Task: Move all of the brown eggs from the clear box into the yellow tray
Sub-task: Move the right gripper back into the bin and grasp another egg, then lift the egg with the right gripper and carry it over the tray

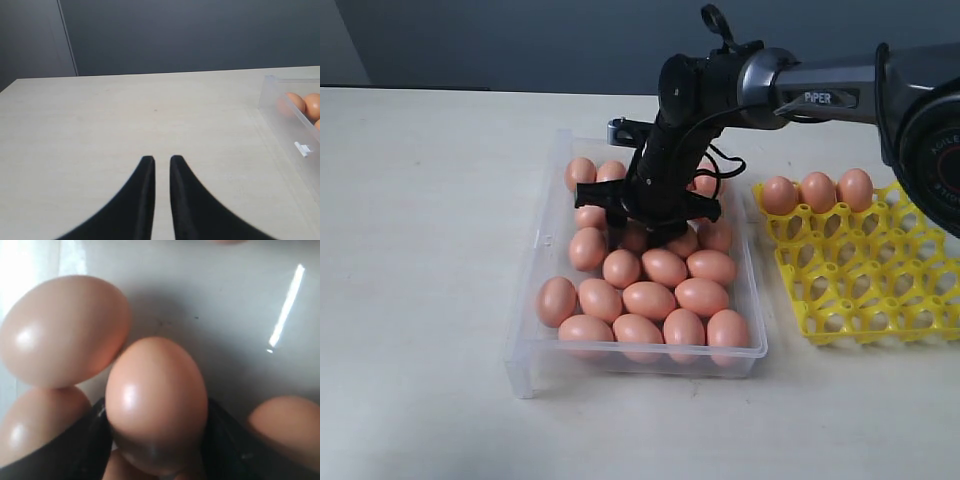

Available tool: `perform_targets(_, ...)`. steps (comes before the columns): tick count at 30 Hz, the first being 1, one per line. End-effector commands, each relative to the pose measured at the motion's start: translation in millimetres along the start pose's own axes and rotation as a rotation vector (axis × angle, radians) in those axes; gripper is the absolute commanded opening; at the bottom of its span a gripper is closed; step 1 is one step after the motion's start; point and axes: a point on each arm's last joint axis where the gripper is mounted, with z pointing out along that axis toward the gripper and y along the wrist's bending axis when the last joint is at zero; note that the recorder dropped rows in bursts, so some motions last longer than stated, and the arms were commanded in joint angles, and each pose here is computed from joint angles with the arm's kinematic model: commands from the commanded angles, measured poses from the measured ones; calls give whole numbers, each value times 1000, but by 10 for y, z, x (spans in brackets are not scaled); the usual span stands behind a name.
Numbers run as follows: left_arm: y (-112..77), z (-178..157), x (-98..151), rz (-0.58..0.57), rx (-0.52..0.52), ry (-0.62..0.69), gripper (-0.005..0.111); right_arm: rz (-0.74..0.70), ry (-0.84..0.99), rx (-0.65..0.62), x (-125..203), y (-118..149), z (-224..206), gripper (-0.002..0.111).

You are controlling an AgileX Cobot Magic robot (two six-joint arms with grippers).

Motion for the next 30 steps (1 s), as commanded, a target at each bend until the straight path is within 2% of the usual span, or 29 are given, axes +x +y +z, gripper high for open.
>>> perform_targets(1,-2,5,6,-1,2,-6,12,-69,-79,41,-62,4,-162,-1)
perform_targets(5,-2,5,6,-1,2,-6,12,-136,-221,61,-151,44,-423,0)
perform_targets(10,-2,5,6,-1,2,-6,12,-222,-435,75,-208,144,-1001,0)
perform_targets(14,-2,5,6,-1,2,-6,12,-247,-615,85,-125,165,-1484,0)
perform_targets(17,-2,5,6,-1,2,-6,12,-226,-757,105,31,80,-1751,0)
perform_targets(22,-2,5,6,-1,2,-6,12,-197,-953,217,416,-225,-1926,0)
perform_targets(28,-2,5,6,-1,2,-6,12,59,-1158,438,806,-916,-1825,0)
perform_targets(30,-2,5,6,-1,2,-6,12,101,-1119,469,887,-1135,-1717,-1)
